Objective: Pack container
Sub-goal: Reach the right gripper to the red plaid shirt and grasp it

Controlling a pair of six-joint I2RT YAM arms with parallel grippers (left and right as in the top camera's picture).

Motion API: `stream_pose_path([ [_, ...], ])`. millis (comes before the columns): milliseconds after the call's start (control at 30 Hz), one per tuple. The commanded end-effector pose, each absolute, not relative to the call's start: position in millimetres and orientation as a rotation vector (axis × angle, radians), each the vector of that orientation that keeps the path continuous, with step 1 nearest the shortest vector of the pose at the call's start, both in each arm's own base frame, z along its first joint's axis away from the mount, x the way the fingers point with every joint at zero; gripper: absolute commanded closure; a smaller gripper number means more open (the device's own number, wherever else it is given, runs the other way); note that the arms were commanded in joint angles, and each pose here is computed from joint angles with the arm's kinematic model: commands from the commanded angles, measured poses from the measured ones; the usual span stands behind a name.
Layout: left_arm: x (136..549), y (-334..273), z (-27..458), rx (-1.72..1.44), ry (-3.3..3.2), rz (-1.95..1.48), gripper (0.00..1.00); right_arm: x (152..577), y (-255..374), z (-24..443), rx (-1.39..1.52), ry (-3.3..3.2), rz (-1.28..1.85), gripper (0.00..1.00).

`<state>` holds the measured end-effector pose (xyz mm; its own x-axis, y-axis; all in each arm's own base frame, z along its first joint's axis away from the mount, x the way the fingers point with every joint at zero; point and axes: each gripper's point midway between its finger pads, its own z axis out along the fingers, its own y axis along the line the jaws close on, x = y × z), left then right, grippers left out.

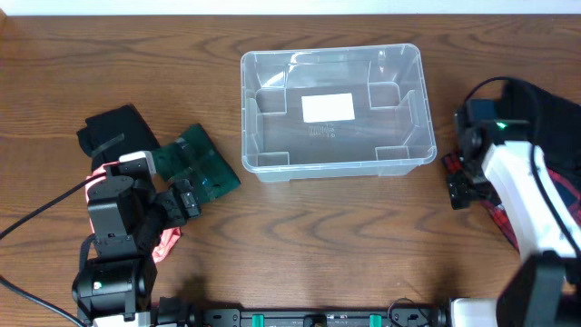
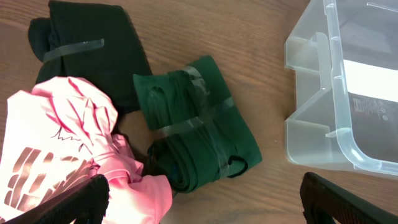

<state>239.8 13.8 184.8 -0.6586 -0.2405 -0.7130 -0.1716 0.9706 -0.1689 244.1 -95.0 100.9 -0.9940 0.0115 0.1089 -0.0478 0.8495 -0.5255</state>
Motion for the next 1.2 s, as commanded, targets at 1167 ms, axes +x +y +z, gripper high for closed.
stream_pose_path([
  [1167,239,13,192,-0.286,2.297,-0.117,0.02,253,-147,21,-0.298,-2.807,0.847,0.19],
])
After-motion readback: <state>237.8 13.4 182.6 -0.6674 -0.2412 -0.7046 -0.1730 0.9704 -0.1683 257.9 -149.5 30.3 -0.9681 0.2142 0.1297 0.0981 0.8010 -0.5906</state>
